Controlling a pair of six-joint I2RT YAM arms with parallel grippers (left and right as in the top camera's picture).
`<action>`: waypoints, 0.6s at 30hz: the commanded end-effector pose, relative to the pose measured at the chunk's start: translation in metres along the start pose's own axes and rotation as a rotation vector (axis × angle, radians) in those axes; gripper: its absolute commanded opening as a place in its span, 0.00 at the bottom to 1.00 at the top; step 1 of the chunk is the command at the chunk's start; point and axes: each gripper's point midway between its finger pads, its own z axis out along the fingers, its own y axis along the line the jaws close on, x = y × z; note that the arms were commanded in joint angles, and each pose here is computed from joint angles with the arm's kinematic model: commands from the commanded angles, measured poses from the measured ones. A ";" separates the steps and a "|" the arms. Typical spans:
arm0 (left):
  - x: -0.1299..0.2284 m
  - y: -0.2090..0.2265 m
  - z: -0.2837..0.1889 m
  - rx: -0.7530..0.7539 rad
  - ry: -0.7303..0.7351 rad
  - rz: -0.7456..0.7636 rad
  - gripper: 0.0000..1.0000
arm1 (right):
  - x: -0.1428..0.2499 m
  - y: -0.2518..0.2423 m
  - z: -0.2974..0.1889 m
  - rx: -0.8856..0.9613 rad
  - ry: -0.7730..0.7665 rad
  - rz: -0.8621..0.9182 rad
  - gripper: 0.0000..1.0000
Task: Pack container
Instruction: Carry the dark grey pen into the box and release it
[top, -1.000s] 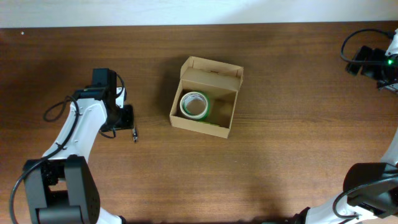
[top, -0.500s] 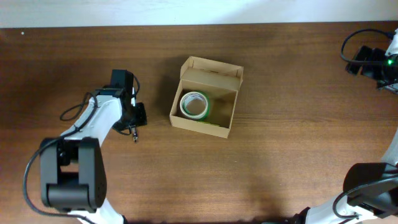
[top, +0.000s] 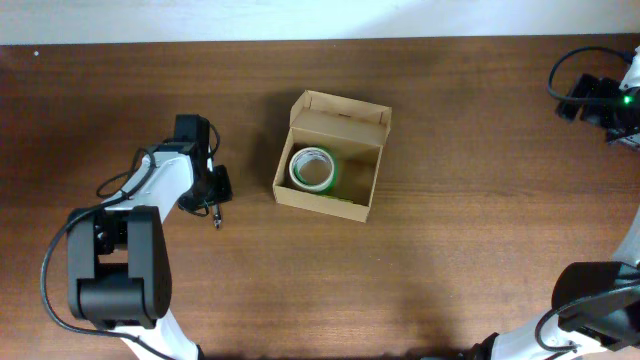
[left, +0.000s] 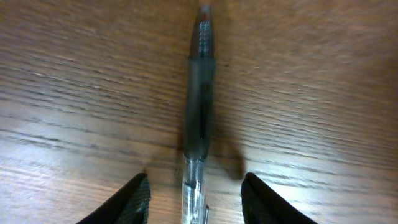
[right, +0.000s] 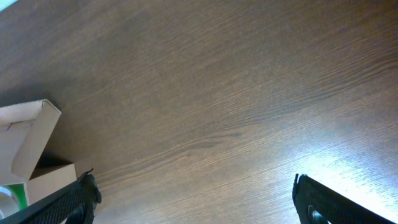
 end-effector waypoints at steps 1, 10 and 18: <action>0.009 -0.002 0.014 0.017 0.047 0.059 0.41 | 0.001 0.001 0.004 -0.009 0.010 0.010 0.99; 0.010 -0.002 0.016 0.018 0.054 0.091 0.02 | 0.001 0.001 0.004 -0.009 0.010 0.010 0.99; -0.015 -0.015 -0.008 0.072 -0.006 0.191 0.02 | 0.001 0.001 0.004 -0.009 0.010 0.010 0.99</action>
